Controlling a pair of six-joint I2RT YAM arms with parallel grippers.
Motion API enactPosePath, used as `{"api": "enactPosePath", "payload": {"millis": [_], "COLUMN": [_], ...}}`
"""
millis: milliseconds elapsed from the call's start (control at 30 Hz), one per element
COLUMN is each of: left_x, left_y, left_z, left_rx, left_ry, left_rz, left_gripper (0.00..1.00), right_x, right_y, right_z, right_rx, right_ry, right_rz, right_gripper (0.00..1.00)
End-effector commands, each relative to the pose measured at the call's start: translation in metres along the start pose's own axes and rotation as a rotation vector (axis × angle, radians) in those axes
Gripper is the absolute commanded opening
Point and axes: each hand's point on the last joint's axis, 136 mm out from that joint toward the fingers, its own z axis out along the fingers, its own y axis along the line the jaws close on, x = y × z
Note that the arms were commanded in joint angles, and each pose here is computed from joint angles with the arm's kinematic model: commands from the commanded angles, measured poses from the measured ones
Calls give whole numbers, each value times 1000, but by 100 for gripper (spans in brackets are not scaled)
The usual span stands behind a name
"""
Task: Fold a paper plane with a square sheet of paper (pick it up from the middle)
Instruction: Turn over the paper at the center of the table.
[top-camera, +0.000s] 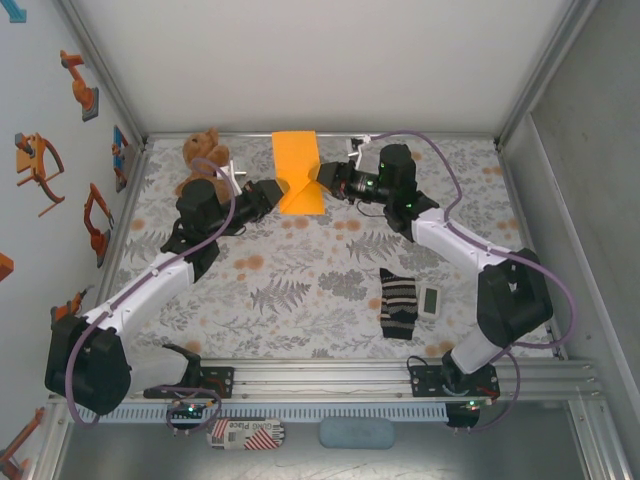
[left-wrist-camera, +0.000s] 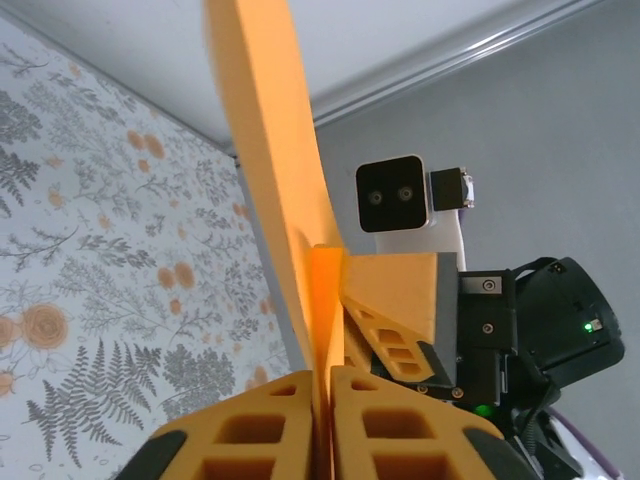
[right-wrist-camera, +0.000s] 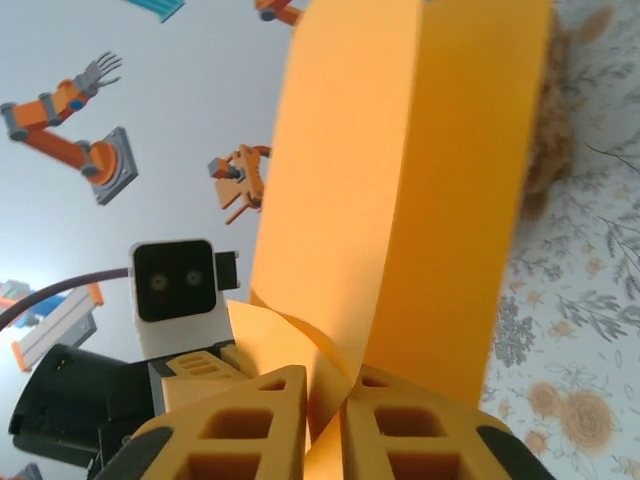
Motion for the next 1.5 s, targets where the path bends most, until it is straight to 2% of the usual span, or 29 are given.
{"api": "enactPosePath", "payload": {"millis": [0,100,200,333,433,533,700,933,1067,1300,1467], "left_x": [-10,-14,-13,-13,-11,-10,-18,-27,-21,-1,14], "left_y": [0,16,38,71,88,105,126,163,185,209,219], "left_z": [-2,-5,-9,-22,-34,-40,-38,-27,-2,38,55], "left_rx": [-20,-87,-208,-454,-678,-880,-1117,-1446,-1520,-1547,-1510], "left_ry": [-20,-28,-1,44,112,185,256,384,455,542,582], "left_rz": [51,76,140,257,397,538,673,870,958,998,929], "left_gripper": [9,9,9,9,8,7,7,6,5,7,13], "right_x": [-15,-23,-30,-40,-44,-43,-40,-36,-37,-40,-44], "right_y": [11,-11,-31,-46,-47,-51,-63,-75,-84,-93,-105], "right_z": [-17,-32,-53,-92,-115,-137,-162,-169,-182,-201,-213], "right_rx": [91,223,367,601,707,805,915,961,1018,1066,1114], "right_ry": [-63,-111,-161,-250,-292,-325,-374,-389,-431,-481,-525], "right_rz": [-98,-108,-142,-227,-262,-270,-276,-265,-249,-203,-155], "right_gripper": [27,38,45,54,59,63,64,61,60,59,56]}}
